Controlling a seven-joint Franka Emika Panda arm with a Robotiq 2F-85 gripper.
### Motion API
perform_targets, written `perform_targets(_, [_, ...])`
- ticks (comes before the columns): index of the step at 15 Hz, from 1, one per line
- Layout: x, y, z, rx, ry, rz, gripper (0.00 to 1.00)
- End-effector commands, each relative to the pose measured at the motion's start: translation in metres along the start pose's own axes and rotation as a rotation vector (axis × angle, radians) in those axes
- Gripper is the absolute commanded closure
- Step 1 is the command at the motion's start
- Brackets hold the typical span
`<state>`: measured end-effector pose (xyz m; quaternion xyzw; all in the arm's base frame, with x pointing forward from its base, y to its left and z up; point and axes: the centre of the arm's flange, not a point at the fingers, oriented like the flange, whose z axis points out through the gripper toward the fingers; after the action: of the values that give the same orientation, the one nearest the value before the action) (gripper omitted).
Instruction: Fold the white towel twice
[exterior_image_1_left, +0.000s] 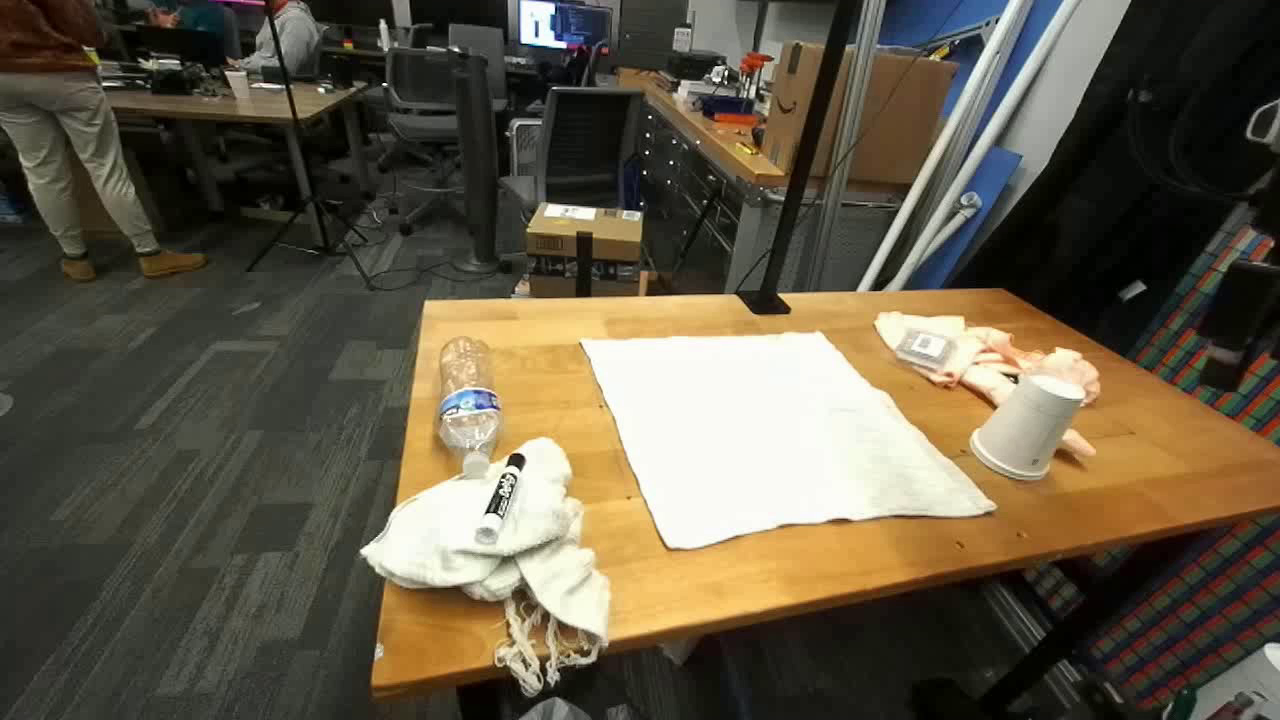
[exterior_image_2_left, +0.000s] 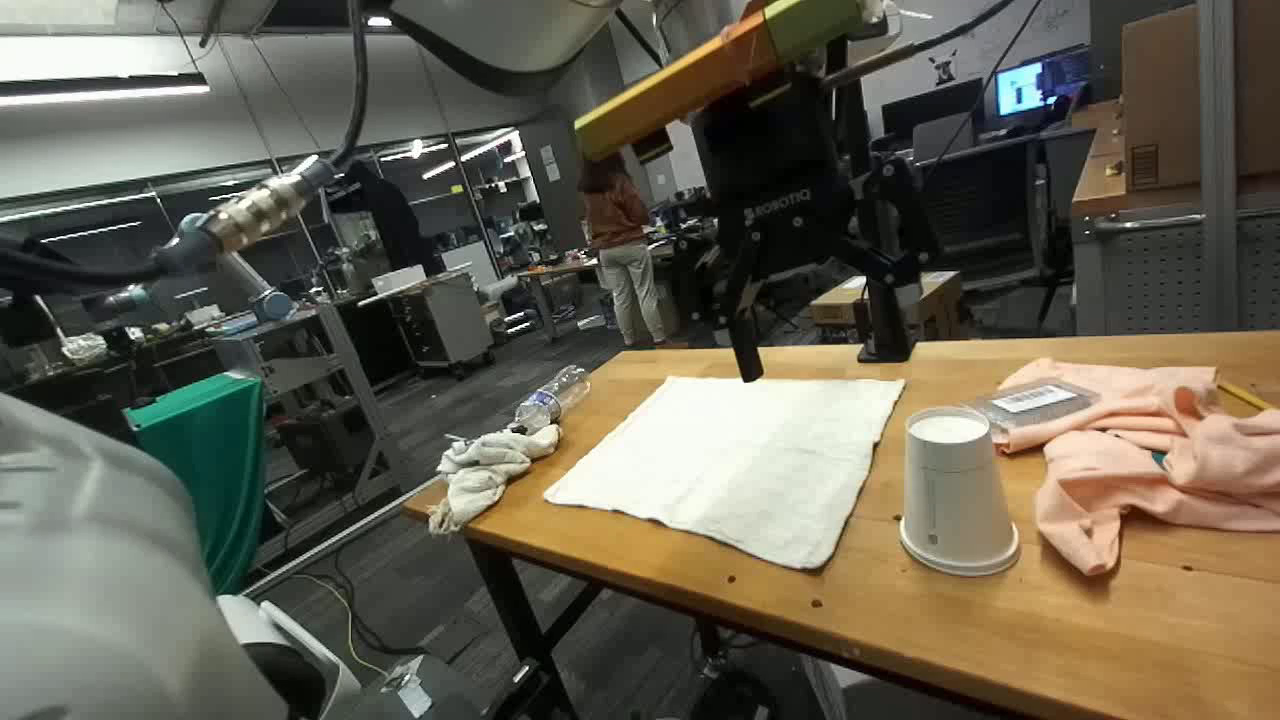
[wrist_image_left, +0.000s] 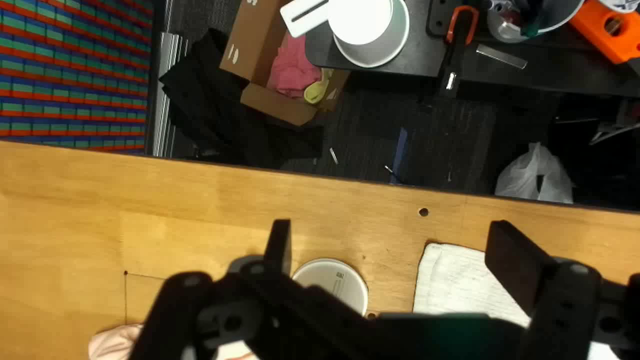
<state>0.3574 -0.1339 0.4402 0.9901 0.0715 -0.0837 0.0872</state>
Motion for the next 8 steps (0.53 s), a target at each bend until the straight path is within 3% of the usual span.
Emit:
perform_targets(1, [0.0003, 0.0009, -0.0023, -0.002, 0.005, 0.001, 0.00])
perform_targets(8, [0.0004, 0.0025, -0.0073, -0.006, 0.015, 0.005, 0.00])
